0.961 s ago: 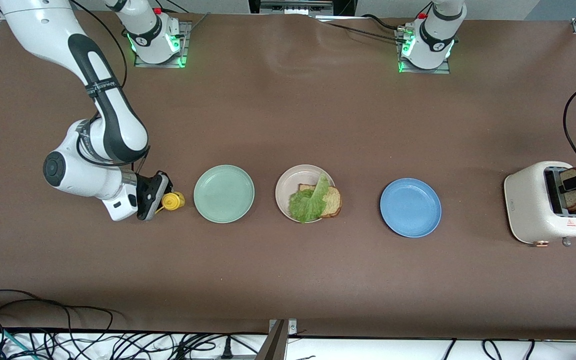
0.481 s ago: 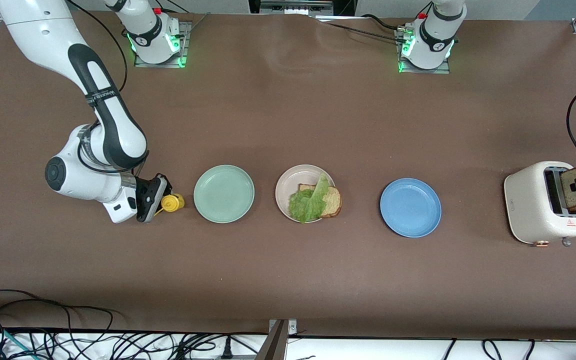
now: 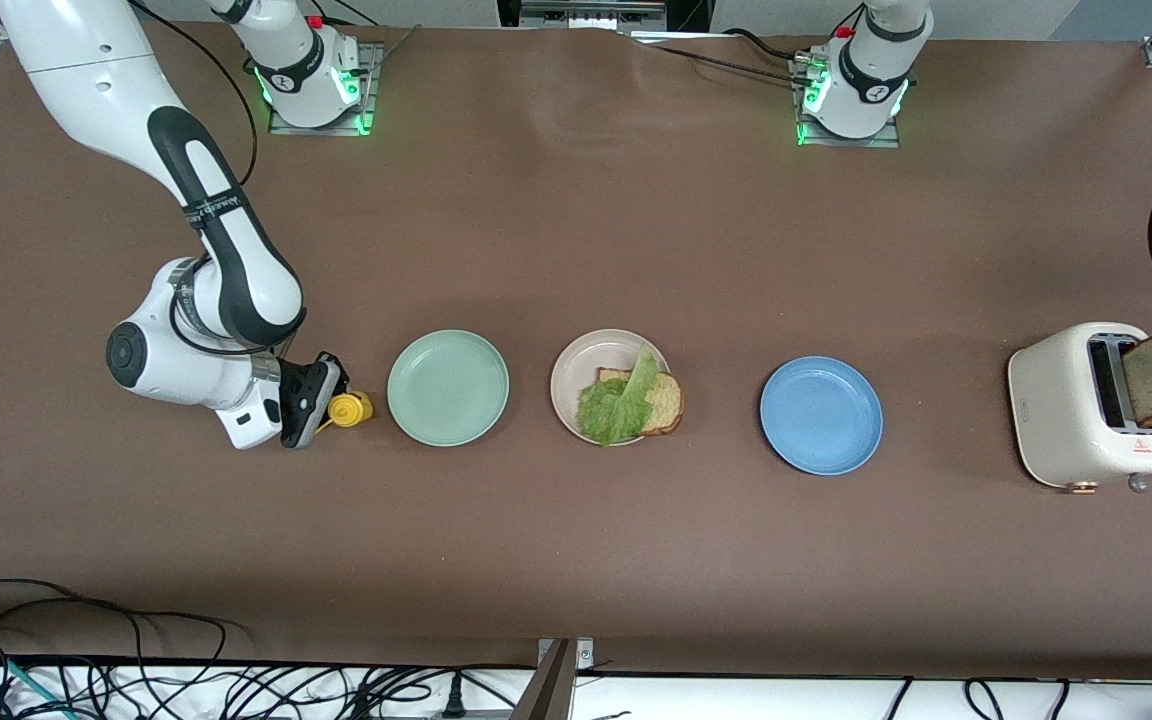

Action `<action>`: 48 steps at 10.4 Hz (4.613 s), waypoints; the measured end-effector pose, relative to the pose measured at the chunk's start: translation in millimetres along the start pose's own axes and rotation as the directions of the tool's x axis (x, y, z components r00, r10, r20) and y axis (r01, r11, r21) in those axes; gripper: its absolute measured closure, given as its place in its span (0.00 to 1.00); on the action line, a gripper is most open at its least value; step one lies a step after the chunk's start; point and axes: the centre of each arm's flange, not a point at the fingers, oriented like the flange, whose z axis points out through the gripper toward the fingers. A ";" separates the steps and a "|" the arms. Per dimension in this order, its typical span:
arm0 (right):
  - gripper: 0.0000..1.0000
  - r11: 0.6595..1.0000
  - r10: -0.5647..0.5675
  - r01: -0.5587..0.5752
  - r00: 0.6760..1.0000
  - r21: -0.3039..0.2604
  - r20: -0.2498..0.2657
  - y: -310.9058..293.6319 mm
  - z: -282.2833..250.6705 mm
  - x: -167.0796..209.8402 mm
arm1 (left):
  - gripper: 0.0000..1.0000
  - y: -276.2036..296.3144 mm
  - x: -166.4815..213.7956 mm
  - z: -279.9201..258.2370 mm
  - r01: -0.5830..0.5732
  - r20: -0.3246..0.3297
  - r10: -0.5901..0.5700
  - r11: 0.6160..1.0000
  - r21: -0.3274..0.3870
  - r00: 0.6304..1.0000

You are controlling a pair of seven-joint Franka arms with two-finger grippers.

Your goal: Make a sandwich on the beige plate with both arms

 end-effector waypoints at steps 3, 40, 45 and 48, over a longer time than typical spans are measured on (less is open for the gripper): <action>0.49 1.000 0.001 0.000 1.000 0.005 -0.012 -2.5 1.3 4.9 | 0.91 13.1 -10.0 -76.2 -0.012 0.026 0.012 1.000 -0.018 1.000; 0.00 0.309 0.942 -0.880 0.336 -0.360 -0.013 -112.3 -333.0 28.1 | 0.00 478.2 61.7 85.9 -0.127 0.068 0.167 0.910 -0.394 0.984; 0.00 0.270 0.951 -0.895 0.305 -0.354 -0.047 -100.4 -351.9 13.2 | 0.00 393.0 62.0 6.1 -0.040 0.063 0.054 0.980 -0.197 0.997; 0.00 0.265 0.950 -0.898 0.306 -0.351 -0.067 -100.4 -360.8 16.4 | 0.00 357.9 29.4 -80.2 -0.012 0.079 0.023 0.991 -0.134 0.997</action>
